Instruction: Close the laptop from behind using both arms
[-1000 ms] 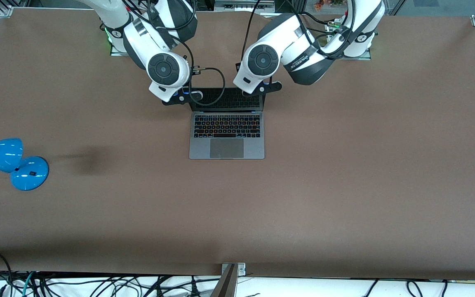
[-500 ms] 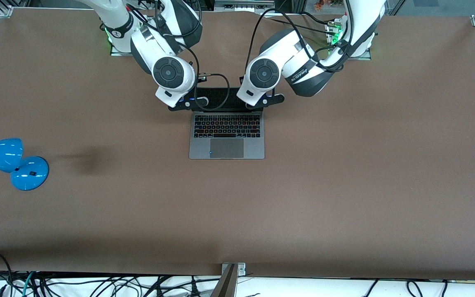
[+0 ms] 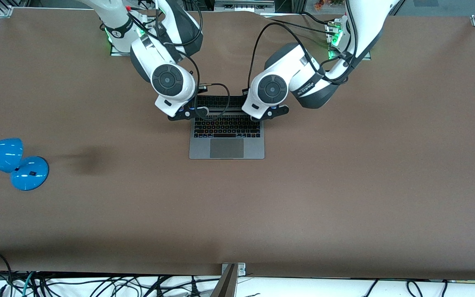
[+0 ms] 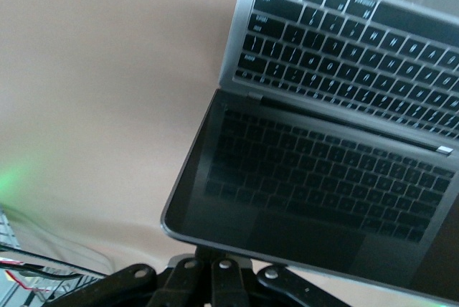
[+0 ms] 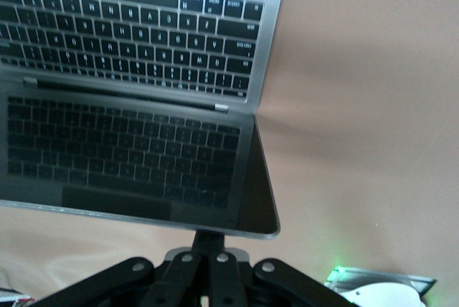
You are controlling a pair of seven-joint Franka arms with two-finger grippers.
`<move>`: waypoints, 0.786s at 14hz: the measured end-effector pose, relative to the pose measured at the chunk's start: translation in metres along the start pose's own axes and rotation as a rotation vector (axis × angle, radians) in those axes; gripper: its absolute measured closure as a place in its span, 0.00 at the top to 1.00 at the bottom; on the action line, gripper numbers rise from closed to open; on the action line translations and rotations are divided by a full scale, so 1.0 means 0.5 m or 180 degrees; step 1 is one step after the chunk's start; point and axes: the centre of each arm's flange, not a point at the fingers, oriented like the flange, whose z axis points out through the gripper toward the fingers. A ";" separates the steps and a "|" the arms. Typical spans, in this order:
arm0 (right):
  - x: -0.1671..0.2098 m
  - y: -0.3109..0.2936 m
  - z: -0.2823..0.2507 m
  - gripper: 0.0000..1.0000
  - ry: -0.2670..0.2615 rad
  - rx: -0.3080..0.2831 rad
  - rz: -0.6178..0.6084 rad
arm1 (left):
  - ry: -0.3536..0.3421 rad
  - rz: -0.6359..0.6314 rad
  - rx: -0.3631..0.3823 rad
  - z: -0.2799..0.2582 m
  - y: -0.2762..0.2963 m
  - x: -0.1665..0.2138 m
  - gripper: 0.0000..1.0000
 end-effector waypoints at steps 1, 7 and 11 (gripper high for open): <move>0.010 0.005 0.001 0.01 0.0010 0.0014 -0.0007 | -0.0011 -0.0020 -0.0025 -0.004 0.001 0.012 0.02; 0.066 0.062 0.007 0.01 0.0104 0.0128 -0.0064 | -0.0025 -0.0139 -0.0165 -0.023 0.006 0.097 0.02; 0.109 0.066 0.030 0.01 0.0246 0.0208 -0.0047 | -0.0005 -0.0163 -0.0187 -0.015 0.013 0.140 0.02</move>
